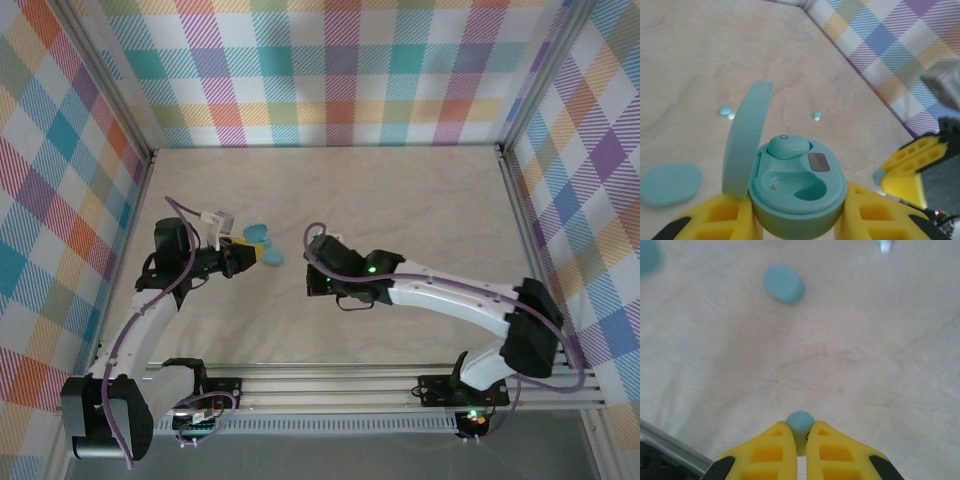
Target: Insert the wireless bluetooth earbuds into the charging case
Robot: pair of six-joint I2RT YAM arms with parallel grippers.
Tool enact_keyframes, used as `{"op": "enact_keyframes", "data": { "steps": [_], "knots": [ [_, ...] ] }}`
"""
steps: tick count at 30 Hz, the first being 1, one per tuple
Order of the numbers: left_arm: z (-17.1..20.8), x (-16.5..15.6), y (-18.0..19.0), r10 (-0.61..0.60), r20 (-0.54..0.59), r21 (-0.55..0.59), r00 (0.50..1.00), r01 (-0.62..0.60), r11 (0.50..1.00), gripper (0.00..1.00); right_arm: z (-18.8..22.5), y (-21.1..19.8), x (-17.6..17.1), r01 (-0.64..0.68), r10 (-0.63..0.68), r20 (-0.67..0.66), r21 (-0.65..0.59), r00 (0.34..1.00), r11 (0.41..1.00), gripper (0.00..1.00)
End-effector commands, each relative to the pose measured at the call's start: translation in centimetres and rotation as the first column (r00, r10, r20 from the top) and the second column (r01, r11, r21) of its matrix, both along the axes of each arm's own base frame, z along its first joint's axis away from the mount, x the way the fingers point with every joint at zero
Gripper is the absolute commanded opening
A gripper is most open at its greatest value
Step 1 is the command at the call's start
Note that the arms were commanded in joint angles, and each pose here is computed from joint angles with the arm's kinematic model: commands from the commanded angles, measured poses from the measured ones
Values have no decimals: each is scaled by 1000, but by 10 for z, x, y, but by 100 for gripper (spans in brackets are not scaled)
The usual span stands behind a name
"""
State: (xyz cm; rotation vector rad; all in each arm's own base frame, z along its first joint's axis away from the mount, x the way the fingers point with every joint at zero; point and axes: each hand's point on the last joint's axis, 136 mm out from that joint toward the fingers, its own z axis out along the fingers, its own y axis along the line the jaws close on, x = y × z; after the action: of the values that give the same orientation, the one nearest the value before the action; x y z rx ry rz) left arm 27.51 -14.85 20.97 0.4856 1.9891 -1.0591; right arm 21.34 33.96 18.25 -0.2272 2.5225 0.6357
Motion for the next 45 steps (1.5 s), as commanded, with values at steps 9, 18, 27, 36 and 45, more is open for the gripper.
{"op": "enact_keyframes", "data": {
  "steps": [9,18,27,36,45],
  "knots": [
    [24,-27,-51,-263,208,12,942,266,964,0,89,14,29,-112,95,164,99,982,989,5],
    [27,-28,-72,-297,315,73,901,289,954,0,104,24,29,-166,150,151,103,977,981,5],
    [23,-25,-80,-320,340,100,884,304,947,0,86,36,23,-203,198,65,103,978,974,5],
    [26,-32,-80,-337,391,122,856,314,941,0,74,36,24,-231,230,42,44,972,972,5],
    [27,-38,-80,-346,407,127,845,323,938,0,69,35,23,-250,249,24,10,968,968,5]
  ]
}}
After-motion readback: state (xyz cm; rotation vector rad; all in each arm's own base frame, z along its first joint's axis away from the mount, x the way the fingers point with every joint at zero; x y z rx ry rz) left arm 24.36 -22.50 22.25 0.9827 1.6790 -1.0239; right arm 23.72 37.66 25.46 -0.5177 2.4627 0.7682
